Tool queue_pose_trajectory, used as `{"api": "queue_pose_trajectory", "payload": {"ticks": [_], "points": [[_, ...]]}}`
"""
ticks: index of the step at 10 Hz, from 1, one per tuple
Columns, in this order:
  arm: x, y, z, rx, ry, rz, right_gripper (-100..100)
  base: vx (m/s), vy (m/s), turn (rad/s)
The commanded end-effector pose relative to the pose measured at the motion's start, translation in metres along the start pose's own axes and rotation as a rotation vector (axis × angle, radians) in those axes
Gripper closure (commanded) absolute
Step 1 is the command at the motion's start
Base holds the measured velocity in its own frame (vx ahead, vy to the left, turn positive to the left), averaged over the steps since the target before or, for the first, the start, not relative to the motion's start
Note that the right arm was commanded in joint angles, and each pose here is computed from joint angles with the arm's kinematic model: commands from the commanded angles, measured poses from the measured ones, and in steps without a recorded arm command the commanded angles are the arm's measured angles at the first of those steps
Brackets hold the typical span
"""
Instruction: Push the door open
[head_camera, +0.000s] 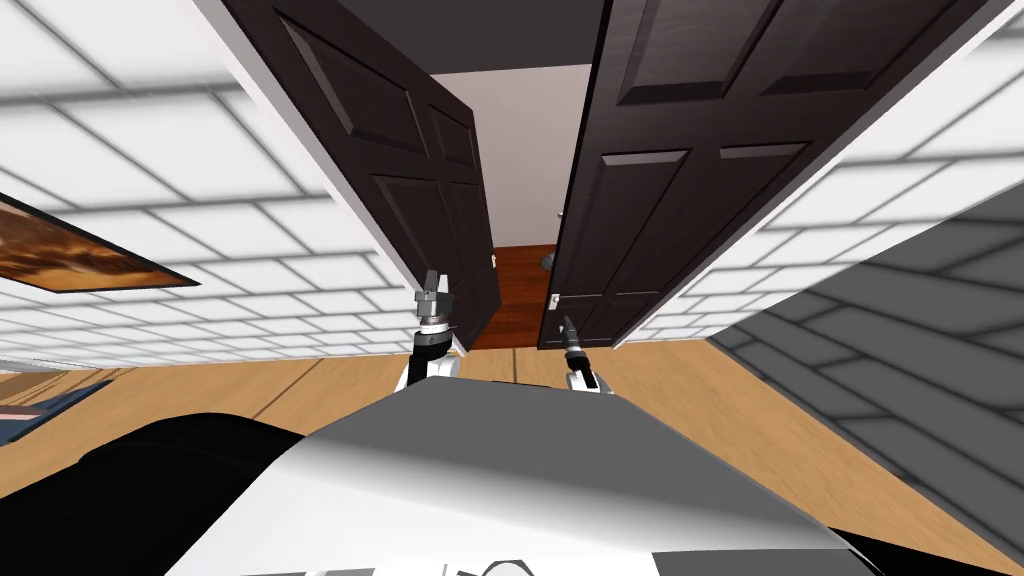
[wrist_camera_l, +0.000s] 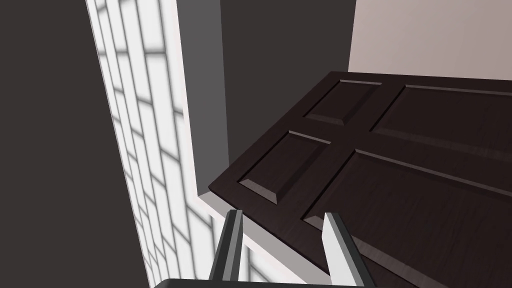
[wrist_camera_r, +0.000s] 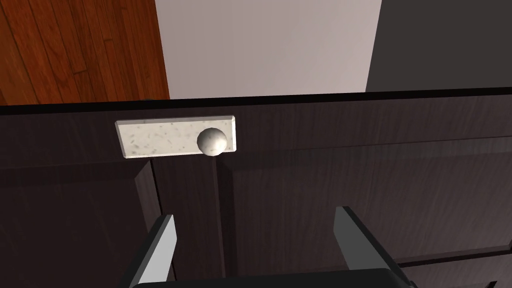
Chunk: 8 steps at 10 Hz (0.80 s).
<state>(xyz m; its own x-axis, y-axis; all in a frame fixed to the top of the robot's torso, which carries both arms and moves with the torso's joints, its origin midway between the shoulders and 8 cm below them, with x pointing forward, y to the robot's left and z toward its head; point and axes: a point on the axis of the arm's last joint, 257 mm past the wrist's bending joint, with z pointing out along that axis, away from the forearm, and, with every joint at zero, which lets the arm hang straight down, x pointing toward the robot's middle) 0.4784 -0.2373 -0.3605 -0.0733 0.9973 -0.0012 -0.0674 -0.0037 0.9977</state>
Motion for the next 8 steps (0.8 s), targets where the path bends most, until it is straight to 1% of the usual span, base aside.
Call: {"api": "queue_pose_trajectory", "payload": {"ticks": [1,4,7,8], "points": [[0.000,-0.009,-0.0013,0.019,0.002,0.001,-100,0.084,-0.065,0.082],[0.000,-0.017,-0.0027,0.037,0.003,0.001,-100,0.068,-0.062,0.040],[0.000,-0.030,-0.0054,0.066,0.005,0.001,-100,0.071,-0.066,0.055],[0.001,-0.028,-0.0044,0.060,0.004,0.002,-100,0.035,-0.036,0.017]]}}
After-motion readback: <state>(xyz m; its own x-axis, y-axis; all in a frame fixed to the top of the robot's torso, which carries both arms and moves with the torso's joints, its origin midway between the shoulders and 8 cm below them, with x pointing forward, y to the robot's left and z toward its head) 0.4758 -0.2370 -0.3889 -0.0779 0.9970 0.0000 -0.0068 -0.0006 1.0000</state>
